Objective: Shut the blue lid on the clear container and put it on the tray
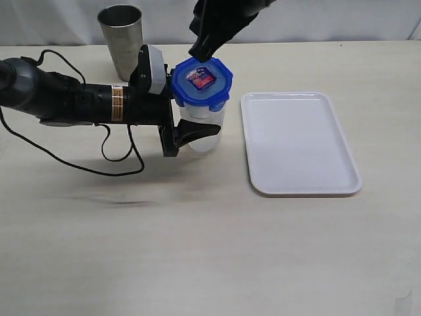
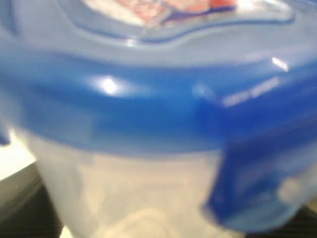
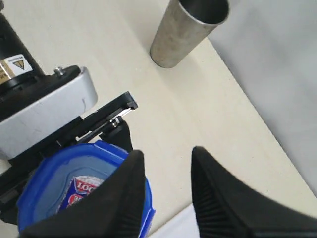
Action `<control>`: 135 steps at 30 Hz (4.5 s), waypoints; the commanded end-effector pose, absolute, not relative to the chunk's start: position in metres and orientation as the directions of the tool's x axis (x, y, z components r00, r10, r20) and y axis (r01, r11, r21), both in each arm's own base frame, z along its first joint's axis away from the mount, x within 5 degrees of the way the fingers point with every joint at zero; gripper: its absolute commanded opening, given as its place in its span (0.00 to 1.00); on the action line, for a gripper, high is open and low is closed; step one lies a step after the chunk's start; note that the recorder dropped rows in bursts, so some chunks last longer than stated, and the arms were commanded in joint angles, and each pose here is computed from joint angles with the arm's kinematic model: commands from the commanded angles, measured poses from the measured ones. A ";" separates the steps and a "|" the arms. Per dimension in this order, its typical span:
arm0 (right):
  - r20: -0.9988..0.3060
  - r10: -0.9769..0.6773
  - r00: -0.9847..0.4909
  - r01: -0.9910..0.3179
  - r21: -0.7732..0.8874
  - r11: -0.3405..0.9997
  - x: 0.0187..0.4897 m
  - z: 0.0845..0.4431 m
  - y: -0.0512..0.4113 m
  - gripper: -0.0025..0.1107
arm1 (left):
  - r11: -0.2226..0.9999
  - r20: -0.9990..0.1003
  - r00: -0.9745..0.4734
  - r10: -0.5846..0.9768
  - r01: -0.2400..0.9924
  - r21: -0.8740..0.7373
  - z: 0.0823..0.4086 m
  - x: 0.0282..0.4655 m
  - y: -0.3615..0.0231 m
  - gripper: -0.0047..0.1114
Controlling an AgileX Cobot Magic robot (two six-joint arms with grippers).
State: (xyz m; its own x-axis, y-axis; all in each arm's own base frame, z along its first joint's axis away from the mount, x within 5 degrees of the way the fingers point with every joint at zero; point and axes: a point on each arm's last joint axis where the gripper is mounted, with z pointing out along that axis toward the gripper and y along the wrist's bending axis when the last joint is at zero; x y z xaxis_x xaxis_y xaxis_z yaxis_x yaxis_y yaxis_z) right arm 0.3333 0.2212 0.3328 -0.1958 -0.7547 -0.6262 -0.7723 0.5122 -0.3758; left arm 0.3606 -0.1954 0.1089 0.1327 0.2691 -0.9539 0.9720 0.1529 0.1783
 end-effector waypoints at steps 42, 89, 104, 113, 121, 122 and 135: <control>-0.973 0.064 0.223 -0.499 -0.058 0.865 0.088 0.333 0.053 0.06 | 0.300 -0.984 -0.086 0.157 0.953 -0.035 0.119 0.369 -0.197 0.04; -0.883 -0.021 0.470 -0.377 -0.222 0.899 0.032 0.286 0.018 0.06 | 0.306 -0.984 -0.088 0.152 0.951 -0.038 0.119 0.370 -0.197 0.04; -0.964 -0.245 0.106 0.030 -0.244 0.969 0.055 0.223 0.000 0.06 | 0.307 -0.985 -0.089 0.151 0.951 -0.038 0.119 0.370 -0.197 0.04; -0.962 -0.260 -0.084 0.064 -0.265 0.962 0.056 0.199 -0.005 0.06 | 0.317 -0.984 -0.093 0.153 0.948 -0.040 0.119 0.371 -0.197 0.04; -0.954 -0.285 -0.095 0.061 -0.292 0.955 0.056 0.199 -0.005 0.06 | 0.317 -0.984 -0.093 0.153 0.948 -0.040 0.119 0.371 -0.197 0.04; -0.954 -0.285 -0.095 0.061 -0.292 0.955 0.056 0.199 -0.005 0.06 | 0.317 -0.984 -0.093 0.153 0.948 -0.040 0.119 0.371 -0.197 0.04; -0.959 -0.250 -0.133 0.048 -0.258 0.965 0.056 0.195 -0.004 0.06 | 0.317 -0.984 -0.093 0.153 0.948 -0.040 0.119 0.371 -0.197 0.04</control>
